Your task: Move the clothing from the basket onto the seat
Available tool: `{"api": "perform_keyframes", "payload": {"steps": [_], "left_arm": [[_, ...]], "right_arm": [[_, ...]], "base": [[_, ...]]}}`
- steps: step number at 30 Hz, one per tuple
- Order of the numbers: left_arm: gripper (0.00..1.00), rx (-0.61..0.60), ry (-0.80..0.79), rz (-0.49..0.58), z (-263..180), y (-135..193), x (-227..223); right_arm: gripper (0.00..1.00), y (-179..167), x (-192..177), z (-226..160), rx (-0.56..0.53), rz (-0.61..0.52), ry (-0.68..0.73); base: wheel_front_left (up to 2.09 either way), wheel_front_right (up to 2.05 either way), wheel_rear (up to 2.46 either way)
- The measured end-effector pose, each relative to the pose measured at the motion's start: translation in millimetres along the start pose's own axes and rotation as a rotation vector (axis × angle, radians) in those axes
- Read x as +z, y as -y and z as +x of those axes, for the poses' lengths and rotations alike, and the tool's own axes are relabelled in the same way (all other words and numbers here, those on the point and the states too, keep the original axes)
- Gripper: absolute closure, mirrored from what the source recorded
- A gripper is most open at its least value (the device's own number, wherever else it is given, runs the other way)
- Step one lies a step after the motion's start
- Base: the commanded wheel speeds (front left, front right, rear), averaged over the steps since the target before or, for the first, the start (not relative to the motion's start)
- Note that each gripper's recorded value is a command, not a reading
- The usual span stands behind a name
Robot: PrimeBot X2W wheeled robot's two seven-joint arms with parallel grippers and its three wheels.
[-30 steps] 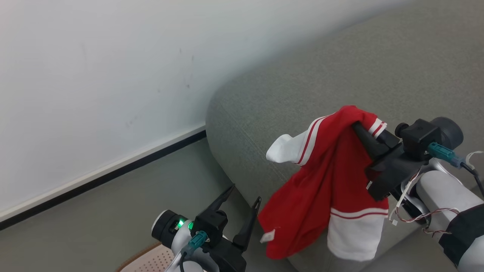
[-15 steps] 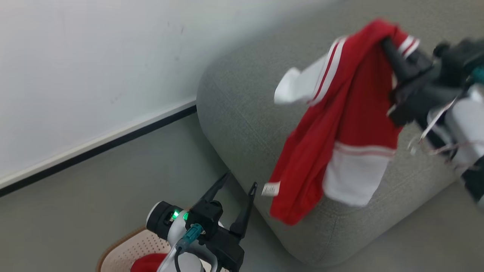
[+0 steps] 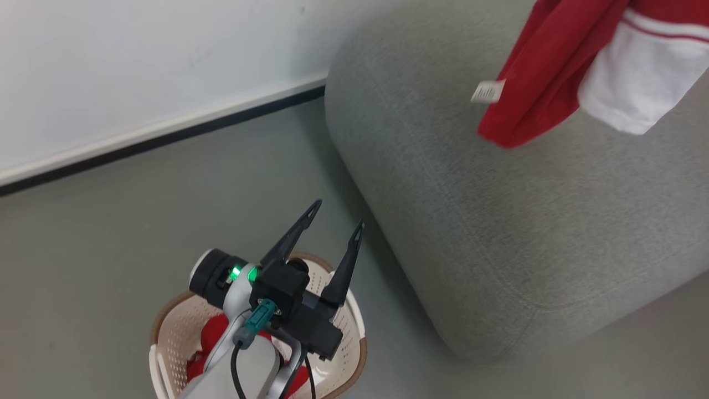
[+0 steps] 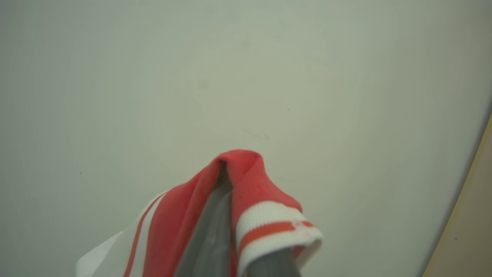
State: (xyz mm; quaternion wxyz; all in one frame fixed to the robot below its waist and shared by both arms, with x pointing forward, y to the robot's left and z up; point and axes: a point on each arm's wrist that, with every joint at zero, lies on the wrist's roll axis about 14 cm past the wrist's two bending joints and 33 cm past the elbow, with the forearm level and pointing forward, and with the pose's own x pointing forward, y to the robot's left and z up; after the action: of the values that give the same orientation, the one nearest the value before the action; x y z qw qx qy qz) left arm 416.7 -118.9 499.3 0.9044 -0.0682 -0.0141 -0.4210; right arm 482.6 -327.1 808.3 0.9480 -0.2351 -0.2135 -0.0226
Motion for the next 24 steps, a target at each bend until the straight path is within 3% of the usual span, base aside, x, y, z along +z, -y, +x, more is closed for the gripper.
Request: {"api": "perform_keyframes", "payload": {"steps": [6, 14, 21, 24], "left_arm": [[0.0, 0.026, 0.044, 0.022, 5, -24, 7], [0.0, 0.062, 0.042, 0.035, 8, -56, -1], [0.0, 0.086, -0.007, 0.036, 6, -81, -29], [0.0, 0.085, 0.001, 0.031, 14, -91, -34]], "right_arm": [[1.0, 14, -13, 36, -0.04, -0.015, -0.014], [1.0, 14, -69, 64, -0.074, 0.002, -0.1], [1.0, -4, -133, 75, -0.09, 0.059, -0.188], [1.0, -23, -184, 69, -0.081, 0.084, -0.281]], "base": [[0.0, 0.0, 0.0], [0.0, 0.0, 0.0], [0.0, 0.0, 0.0], [0.0, 0.0, 0.0]]}}
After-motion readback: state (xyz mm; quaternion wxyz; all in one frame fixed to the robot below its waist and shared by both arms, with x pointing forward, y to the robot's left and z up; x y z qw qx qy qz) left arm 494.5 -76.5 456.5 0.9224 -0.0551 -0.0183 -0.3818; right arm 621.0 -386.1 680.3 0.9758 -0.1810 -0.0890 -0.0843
